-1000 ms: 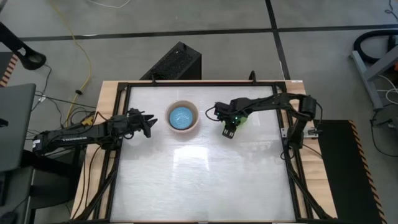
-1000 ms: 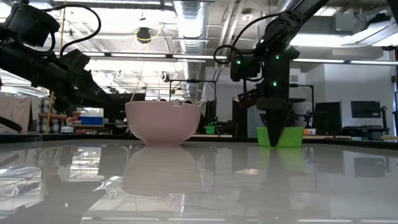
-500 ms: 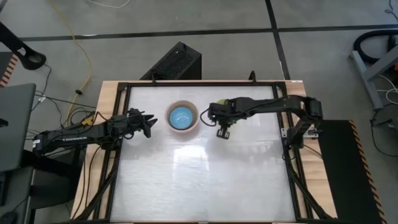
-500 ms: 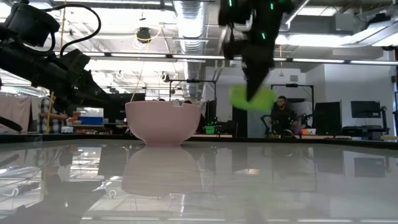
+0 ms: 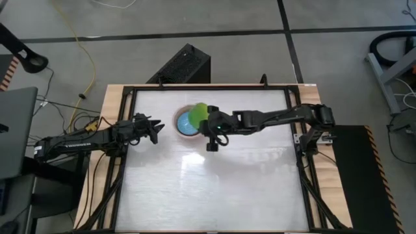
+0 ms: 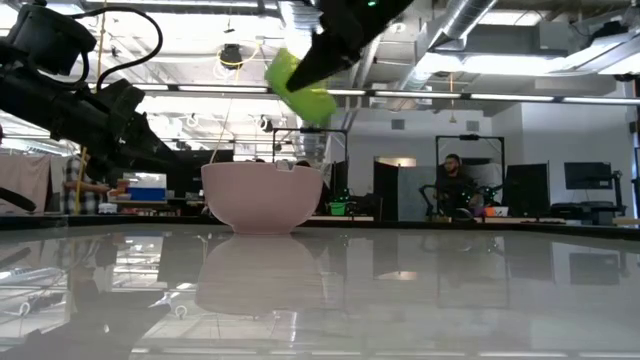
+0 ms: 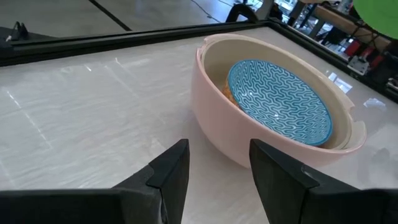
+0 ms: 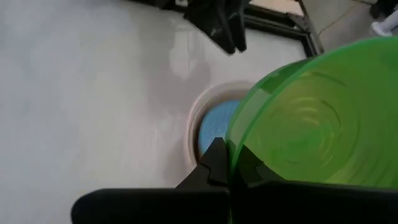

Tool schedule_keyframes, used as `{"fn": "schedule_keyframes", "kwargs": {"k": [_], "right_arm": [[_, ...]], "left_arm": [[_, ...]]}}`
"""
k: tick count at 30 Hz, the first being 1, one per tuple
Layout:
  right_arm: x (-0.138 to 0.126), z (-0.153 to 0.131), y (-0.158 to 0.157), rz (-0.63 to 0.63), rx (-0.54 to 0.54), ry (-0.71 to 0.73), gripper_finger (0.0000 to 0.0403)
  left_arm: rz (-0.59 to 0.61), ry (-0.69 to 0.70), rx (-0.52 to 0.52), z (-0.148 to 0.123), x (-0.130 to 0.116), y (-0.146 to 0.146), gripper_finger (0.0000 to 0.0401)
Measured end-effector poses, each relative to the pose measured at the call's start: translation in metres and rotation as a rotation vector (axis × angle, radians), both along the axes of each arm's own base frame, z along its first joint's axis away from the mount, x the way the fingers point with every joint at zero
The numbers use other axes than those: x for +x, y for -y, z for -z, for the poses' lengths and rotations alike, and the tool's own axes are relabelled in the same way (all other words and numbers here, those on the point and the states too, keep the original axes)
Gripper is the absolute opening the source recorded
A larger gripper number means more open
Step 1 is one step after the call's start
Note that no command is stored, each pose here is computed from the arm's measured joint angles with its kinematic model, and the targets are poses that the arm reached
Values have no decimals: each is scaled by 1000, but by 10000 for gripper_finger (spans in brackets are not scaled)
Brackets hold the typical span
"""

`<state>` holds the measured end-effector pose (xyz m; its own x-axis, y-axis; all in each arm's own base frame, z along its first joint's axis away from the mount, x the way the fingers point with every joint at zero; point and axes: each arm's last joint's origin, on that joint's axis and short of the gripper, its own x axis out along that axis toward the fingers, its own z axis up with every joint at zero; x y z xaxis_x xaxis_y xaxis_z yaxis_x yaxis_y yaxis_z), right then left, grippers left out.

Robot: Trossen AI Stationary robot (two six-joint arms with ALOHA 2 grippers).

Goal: Nest bowls inside each other
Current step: Stack the green bowl on the blue bowl

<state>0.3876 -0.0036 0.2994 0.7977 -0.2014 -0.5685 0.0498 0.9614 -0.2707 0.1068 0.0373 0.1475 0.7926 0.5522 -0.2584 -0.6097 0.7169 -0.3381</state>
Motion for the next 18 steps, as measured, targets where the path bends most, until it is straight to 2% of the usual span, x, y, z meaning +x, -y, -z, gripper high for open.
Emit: {"fn": "schedule_keyframes", "kwargs": {"k": [6, 11, 18], "right_arm": [[23, 4, 14, -15, 12, 6, 1], [53, 18, 25, -21, -16, -120, 1], [84, 30, 41, -5, -19, -220, 1]], "left_arm": [[2, -1, 2, 0, 0, 0, 158], [2, -13, -4, 1, 1, 0, 158], [6, -32, -10, 3, 1, 0, 158]]}}
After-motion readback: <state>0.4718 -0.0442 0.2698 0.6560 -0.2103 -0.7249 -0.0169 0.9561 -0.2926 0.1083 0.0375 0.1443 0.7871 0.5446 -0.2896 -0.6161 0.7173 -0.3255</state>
